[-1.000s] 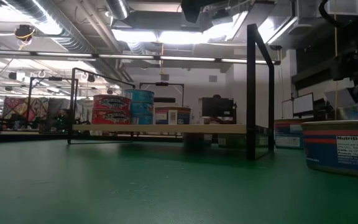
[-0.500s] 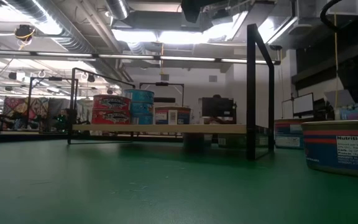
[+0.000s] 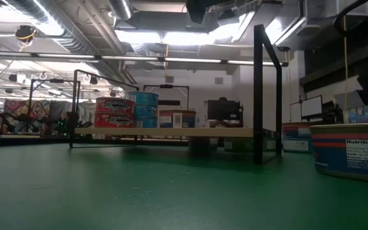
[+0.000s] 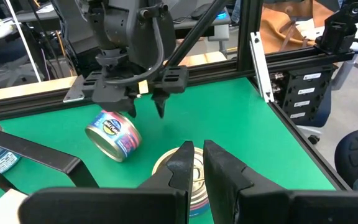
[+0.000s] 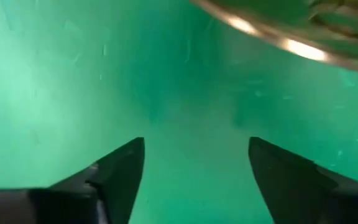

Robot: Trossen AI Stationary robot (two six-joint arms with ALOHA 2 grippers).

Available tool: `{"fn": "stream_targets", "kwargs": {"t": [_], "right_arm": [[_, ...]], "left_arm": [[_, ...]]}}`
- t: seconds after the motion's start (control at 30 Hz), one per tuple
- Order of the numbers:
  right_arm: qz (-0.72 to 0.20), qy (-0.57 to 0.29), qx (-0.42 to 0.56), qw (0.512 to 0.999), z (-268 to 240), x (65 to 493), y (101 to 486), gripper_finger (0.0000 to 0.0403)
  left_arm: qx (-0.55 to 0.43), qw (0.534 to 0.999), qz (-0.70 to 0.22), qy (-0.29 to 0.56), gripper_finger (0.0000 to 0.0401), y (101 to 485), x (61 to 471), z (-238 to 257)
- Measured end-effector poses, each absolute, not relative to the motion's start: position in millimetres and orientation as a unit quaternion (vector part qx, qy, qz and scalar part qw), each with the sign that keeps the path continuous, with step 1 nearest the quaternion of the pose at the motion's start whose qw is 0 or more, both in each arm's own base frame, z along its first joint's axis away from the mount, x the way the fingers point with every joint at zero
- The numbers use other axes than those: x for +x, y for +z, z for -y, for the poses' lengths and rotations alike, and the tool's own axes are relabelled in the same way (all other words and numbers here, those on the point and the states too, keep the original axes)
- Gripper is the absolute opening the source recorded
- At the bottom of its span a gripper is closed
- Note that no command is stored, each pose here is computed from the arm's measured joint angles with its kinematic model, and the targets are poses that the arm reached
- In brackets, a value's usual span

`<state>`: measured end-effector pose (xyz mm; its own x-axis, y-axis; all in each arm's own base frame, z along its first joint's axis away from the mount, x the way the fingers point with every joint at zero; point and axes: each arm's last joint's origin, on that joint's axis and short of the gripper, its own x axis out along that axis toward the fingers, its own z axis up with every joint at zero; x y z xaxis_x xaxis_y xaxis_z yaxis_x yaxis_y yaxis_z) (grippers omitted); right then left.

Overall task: Stack canned seafood by type on shelf
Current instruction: Put the blue and pink tuna can on the shelf

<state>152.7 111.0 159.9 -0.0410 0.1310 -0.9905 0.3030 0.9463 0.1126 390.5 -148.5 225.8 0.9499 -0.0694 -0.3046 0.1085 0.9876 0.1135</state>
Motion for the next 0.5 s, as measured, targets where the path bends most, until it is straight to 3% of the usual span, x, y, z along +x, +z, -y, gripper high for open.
{"fn": "stream_targets", "kwargs": {"t": [0.23,0.5], "right_arm": [[-0.741,0.024,0.119,0.661,-113,151,161,0.0325],[-0.755,0.022,0.106,0.647,-106,141,169,0.0328]], "left_arm": [[0.065,0.985,-0.152,-0.045,0.0031,226,390,148],[0.065,0.985,-0.152,-0.045,0.0031,226,390,149]]}}
